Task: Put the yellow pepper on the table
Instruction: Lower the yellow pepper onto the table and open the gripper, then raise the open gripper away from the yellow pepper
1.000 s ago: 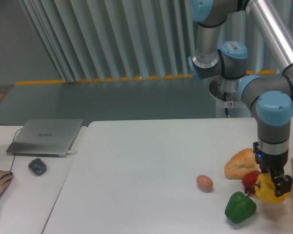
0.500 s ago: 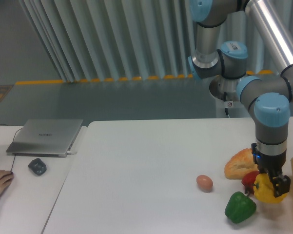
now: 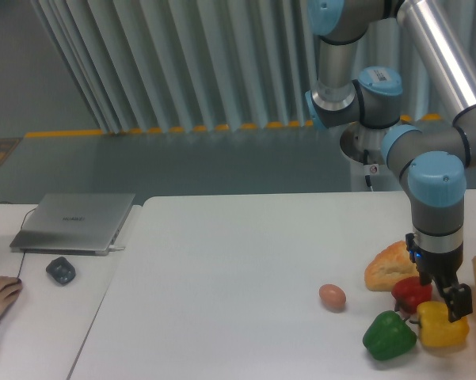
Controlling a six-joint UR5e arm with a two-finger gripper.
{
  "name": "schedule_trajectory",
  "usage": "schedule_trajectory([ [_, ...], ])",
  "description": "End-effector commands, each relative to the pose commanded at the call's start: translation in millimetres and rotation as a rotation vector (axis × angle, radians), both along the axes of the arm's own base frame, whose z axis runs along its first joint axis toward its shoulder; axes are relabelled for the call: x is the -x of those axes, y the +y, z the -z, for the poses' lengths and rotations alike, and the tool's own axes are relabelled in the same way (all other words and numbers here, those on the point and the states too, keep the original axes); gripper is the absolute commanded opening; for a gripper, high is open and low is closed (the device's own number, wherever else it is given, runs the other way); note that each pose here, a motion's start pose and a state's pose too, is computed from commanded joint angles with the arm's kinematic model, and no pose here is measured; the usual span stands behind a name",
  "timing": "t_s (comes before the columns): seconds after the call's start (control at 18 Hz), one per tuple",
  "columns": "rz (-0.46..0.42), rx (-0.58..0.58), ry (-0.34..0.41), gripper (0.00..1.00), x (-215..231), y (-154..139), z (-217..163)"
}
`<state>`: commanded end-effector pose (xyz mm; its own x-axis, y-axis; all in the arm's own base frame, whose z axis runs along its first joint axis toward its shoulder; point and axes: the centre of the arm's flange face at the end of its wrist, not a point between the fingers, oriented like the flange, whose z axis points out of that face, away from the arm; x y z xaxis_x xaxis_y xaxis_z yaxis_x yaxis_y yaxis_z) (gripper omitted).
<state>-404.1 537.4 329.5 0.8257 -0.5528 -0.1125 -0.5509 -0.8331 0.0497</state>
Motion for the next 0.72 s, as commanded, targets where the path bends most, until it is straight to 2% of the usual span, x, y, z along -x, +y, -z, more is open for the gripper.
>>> schedule_trajectory([
  [0.17, 0.021, 0.049, 0.042, 1.0, 4, -10, -12],
  [0.22, 0.072, 0.084, 0.052, 1.0, 6, -15, -14],
  [0.28, 0.106, 0.09, 0.056, 1.0, 5, -16, -18],
  [0.44, 0.127, 0.094, 0.052, 1.0, 12, -24, -32],
  [0.61, 0.217, 0.101, 0.051, 1.0, 21, -38, -46],
  [0.72, 0.227, 0.098, 0.057, 1.0, 20, -40, -51],
])
